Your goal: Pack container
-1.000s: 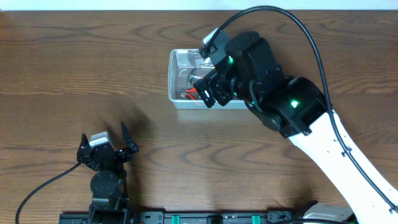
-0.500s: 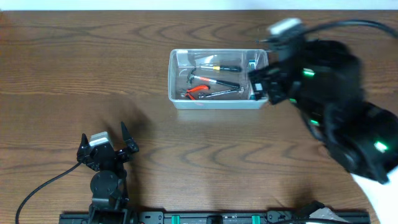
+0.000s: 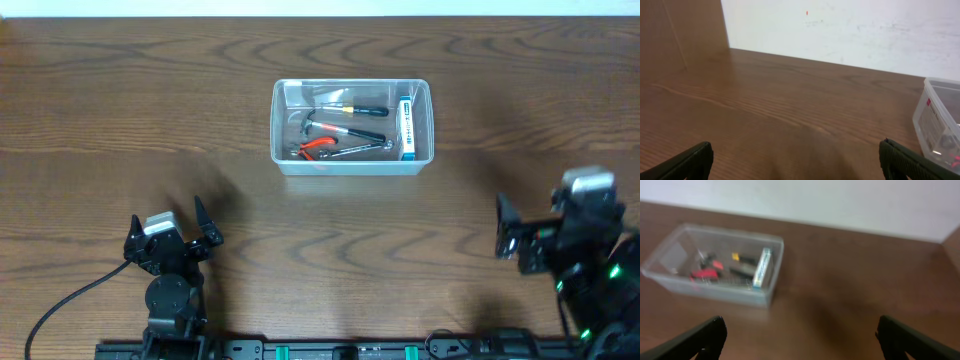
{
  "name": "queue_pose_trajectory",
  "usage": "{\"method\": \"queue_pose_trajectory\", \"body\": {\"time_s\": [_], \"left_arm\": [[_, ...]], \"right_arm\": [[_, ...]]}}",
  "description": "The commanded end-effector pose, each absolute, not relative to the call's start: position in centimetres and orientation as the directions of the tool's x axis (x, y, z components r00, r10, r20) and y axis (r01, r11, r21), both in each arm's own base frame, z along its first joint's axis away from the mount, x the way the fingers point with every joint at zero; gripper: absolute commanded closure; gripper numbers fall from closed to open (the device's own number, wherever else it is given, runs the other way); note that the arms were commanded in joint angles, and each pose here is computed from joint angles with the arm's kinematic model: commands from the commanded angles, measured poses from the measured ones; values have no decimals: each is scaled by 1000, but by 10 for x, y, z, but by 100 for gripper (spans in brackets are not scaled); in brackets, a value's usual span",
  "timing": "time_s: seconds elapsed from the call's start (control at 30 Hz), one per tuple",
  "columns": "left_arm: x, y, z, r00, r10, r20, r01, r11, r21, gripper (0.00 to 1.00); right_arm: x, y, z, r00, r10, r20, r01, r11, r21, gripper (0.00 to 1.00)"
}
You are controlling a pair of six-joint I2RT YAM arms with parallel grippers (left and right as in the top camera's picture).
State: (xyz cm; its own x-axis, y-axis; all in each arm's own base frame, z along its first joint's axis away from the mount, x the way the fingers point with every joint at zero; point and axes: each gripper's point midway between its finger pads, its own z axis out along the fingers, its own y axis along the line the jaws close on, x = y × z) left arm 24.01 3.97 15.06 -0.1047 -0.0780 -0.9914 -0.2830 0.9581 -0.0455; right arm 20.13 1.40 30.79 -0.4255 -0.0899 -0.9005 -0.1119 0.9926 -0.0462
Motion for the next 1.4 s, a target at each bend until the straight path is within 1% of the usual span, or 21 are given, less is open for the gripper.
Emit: {"method": "queue_pose_trajectory", "body": {"time_s": [0.0, 0.13, 0.27, 0.57, 0.7, 1.03, 1.37], "left_arm": [[238, 43, 134, -149, -72, -986, -303, 953, -24, 2], [238, 43, 134, -149, -72, -986, -303, 953, -24, 2], [239, 43, 134, -149, -72, -986, -302, 953, -24, 2], [239, 43, 134, -149, -72, -986, -302, 953, -24, 2], [239, 43, 134, -149, -72, -986, -302, 953, -24, 2], [238, 43, 134, -149, -72, -986, -303, 953, -24, 2], [238, 43, 134, -149, -72, -986, -303, 953, -24, 2]], "right_arm": [[193, 14, 262, -450, -93, -888, -121, 992, -42, 1], [190, 26, 206, -454, -92, -886, -180, 984, -10, 1], [194, 33, 167, -461, -85, -883, -216, 976, 18, 1], [198, 33, 116, -526, -78, -847, -210, 977, 41, 1], [199, 33, 104, -538, -74, -840, -208, 977, 47, 1], [198, 33, 94, -480, -76, -874, -210, 977, 31, 1], [198, 33, 91, -487, -76, -870, -210, 977, 32, 1]]}}
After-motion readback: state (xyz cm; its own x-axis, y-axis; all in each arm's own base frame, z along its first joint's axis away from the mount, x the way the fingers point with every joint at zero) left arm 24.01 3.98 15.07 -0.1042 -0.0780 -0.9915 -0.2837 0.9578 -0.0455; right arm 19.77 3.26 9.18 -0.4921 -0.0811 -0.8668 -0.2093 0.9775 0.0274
